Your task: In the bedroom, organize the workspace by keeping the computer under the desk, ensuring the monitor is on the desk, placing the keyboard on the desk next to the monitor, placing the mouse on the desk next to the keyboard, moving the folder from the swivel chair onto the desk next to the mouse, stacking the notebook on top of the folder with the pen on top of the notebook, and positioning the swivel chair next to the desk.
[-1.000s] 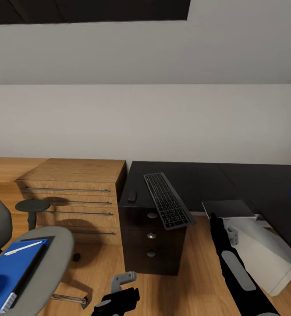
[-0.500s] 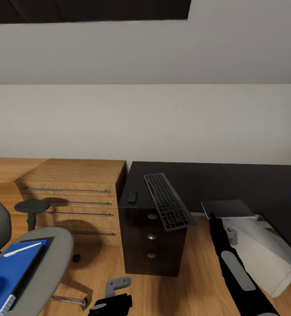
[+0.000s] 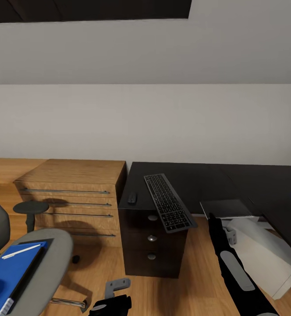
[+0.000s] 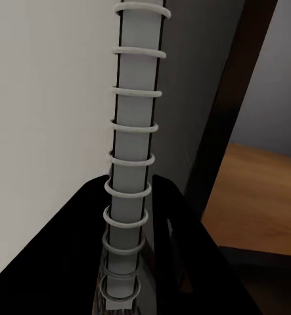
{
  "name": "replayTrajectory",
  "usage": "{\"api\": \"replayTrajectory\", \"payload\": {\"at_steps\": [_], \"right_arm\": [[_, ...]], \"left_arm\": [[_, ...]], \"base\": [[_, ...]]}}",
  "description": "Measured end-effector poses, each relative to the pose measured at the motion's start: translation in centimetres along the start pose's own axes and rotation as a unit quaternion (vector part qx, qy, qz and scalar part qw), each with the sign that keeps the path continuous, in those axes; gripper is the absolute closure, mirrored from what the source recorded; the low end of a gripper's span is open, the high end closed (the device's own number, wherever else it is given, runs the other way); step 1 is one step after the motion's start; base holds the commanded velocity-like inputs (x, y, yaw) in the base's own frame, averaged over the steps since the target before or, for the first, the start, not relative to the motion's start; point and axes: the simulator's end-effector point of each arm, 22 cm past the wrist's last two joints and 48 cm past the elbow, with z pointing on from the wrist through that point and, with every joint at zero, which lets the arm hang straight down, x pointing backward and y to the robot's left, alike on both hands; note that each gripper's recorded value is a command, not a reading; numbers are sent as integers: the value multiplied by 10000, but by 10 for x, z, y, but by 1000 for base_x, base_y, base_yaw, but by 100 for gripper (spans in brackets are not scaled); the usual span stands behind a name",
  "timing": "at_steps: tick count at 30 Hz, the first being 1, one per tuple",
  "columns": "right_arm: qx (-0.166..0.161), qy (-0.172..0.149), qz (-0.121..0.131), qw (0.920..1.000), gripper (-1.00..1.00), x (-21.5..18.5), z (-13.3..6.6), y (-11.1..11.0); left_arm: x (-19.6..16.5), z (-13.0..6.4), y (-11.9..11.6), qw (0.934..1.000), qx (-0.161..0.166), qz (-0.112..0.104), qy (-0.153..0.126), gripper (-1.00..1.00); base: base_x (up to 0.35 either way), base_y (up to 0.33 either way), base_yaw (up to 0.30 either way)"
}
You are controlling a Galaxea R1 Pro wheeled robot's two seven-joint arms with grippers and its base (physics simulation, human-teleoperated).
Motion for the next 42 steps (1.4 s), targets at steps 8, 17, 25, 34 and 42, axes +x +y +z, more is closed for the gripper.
{"api": "replayTrajectory", "payload": {"at_steps": [8, 17, 25, 34, 42], "right_arm": [[20, 4, 0, 10000, 100, 1, 0, -2], [20, 3, -6, 10000, 100, 2, 0, -7], [18, 0, 0, 10000, 100, 2, 0, -7], [21, -1, 4, 10000, 100, 2, -1, -7], [45, 16, 17, 10000, 100, 5, -1, -9]], "left_arm": [[0, 0, 0, 10000, -8, -3, -5, -100], [-2, 3, -1, 9999, 11, -69, -93, -100], [-2, 3, 1, 9999, 0, -104, -82, -100], [-1, 4, 2, 9999, -13, -73, -81, -100], [0, 4, 0, 10000, -3, -58, -66, -100]], "base": [[0, 0, 0], [0, 0, 0], [0, 0, 0], [22, 0, 0], [36, 0, 0]]}}
